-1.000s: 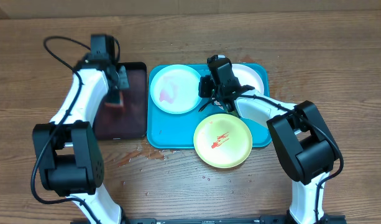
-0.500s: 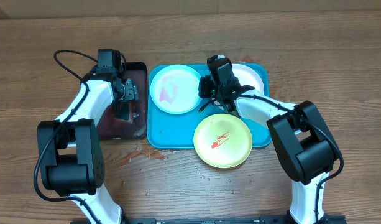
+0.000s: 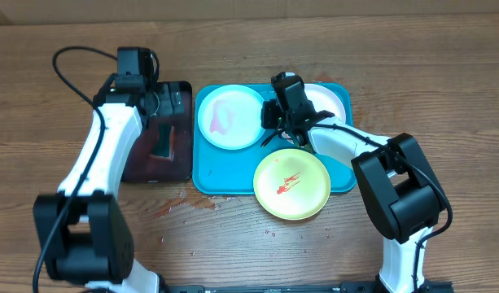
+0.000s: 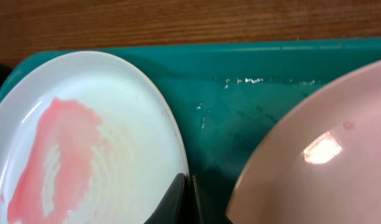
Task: Clean dirty plates on tray and stack at the side
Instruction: 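Move the left gripper with the sponge back over the black tray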
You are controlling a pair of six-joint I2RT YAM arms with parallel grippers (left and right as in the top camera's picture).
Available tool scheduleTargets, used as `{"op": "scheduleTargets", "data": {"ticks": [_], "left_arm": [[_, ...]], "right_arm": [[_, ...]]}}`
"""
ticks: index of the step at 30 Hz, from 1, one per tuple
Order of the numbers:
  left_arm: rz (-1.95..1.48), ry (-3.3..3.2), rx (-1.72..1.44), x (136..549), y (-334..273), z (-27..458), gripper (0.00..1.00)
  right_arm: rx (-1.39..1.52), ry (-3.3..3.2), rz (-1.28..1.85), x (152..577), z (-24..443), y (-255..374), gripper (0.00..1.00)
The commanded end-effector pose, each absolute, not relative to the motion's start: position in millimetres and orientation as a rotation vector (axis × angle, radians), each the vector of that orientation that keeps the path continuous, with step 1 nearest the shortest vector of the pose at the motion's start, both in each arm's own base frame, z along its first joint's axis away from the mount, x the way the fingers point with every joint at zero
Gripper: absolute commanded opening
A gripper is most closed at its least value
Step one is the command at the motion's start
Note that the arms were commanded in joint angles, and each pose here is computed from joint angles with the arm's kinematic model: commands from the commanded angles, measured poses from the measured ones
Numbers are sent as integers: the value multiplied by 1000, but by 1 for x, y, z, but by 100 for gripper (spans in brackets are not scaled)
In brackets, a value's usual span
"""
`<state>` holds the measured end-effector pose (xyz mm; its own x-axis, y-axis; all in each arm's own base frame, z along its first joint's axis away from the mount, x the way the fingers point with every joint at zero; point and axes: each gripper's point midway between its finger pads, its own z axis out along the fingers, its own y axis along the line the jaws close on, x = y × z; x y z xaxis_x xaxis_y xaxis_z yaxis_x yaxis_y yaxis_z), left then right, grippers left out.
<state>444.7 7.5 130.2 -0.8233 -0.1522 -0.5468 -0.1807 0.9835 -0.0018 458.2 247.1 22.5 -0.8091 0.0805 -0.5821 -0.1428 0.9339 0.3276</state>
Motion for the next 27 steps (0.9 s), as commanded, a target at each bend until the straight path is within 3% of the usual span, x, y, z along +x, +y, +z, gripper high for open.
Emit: {"op": "scheduleTargets", "data": {"ticks": [1, 7, 13, 16, 27], "left_arm": [[37, 2478, -177, 447, -7, 165, 100], [20, 2471, -139, 446, -21, 169, 100], [13, 2472, -116, 445, -29, 169, 100], [12, 2472, -114, 445, -30, 169, 100], [12, 2472, -114, 445, -30, 169, 100]], "right_arm": [[-47, 2410, 499, 467, 54, 250, 4], [-67, 2442, 535, 460, 50, 254, 4], [-69, 2445, 538, 460, 50, 254, 22], [-119, 2469, 537, 455, 49, 256, 25], [-182, 2519, 501, 446, 39, 254, 27]]}}
